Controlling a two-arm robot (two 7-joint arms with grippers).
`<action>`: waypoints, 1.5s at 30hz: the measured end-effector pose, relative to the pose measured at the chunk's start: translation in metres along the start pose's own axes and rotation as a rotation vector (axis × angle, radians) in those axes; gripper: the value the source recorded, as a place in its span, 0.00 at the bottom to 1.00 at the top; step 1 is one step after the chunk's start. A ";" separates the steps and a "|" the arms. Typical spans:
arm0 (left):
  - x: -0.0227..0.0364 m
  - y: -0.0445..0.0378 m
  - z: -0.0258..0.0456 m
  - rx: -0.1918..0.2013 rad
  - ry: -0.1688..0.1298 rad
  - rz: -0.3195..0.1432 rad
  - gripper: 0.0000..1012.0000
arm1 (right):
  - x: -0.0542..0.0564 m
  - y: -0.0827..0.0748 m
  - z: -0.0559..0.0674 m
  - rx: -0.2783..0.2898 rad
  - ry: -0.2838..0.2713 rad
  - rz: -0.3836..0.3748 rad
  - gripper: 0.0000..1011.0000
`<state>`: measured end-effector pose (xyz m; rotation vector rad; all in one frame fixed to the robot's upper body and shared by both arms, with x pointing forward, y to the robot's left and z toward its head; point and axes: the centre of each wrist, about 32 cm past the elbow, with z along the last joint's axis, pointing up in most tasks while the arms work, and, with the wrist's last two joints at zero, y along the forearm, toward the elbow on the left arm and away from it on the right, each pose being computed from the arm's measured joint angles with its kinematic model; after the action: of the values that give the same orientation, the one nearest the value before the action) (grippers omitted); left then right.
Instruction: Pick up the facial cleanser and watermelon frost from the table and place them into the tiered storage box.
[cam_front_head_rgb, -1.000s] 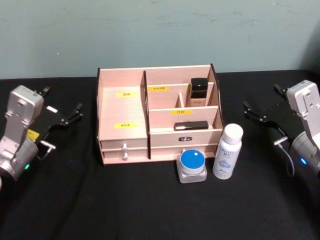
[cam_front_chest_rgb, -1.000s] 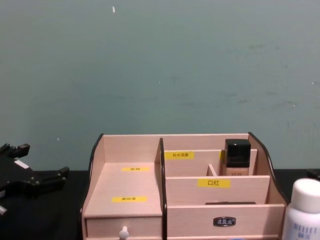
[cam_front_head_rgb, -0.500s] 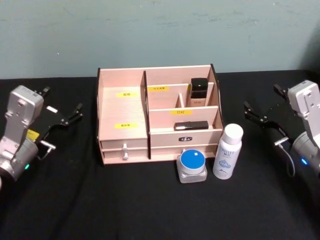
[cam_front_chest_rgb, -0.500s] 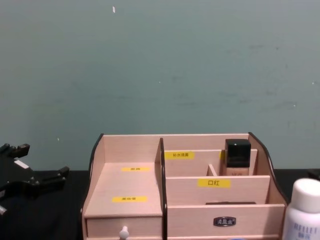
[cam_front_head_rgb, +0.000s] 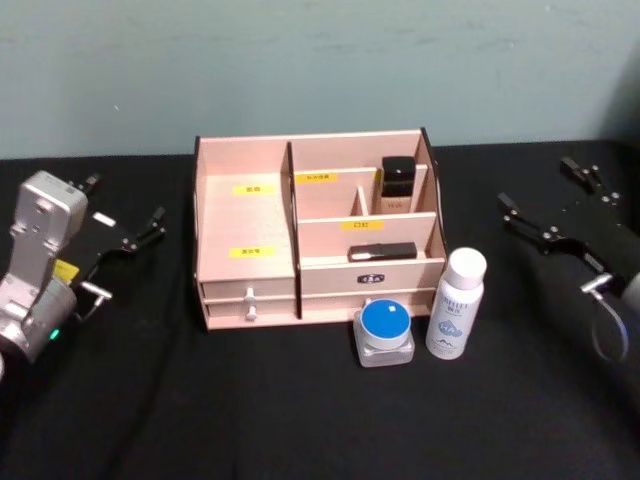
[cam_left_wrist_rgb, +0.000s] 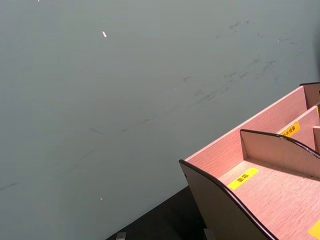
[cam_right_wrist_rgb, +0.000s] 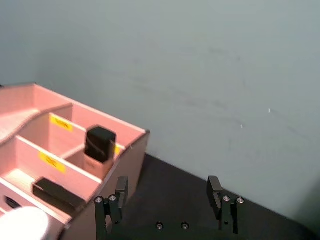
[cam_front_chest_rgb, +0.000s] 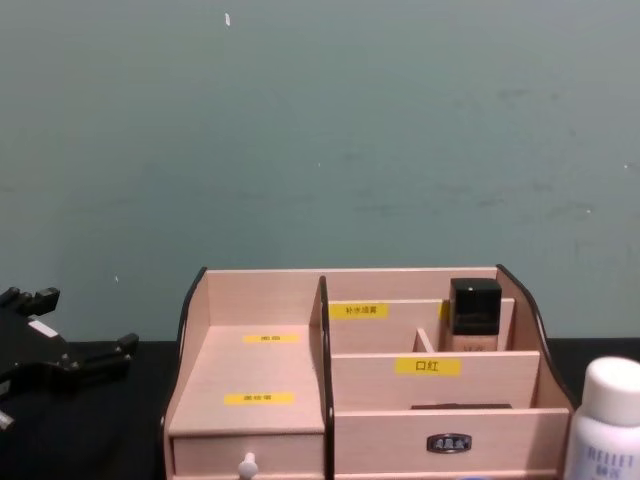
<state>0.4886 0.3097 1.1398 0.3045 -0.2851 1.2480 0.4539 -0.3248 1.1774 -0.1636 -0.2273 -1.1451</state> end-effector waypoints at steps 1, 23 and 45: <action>0.0000 0.0000 0.0000 0.000 0.000 0.000 0.99 | 0.000 -0.005 0.006 0.017 0.005 0.011 0.99; -0.0001 0.0000 0.0000 0.000 0.000 0.000 0.99 | -0.032 -0.055 0.043 -0.005 0.099 0.216 0.99; 0.0000 0.0000 0.0000 0.000 0.000 0.000 0.99 | -0.041 -0.051 0.010 -0.173 0.154 0.247 0.99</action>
<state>0.4886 0.3096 1.1398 0.3044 -0.2850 1.2479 0.3902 -0.3069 1.1766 -0.2483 0.0293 -0.9259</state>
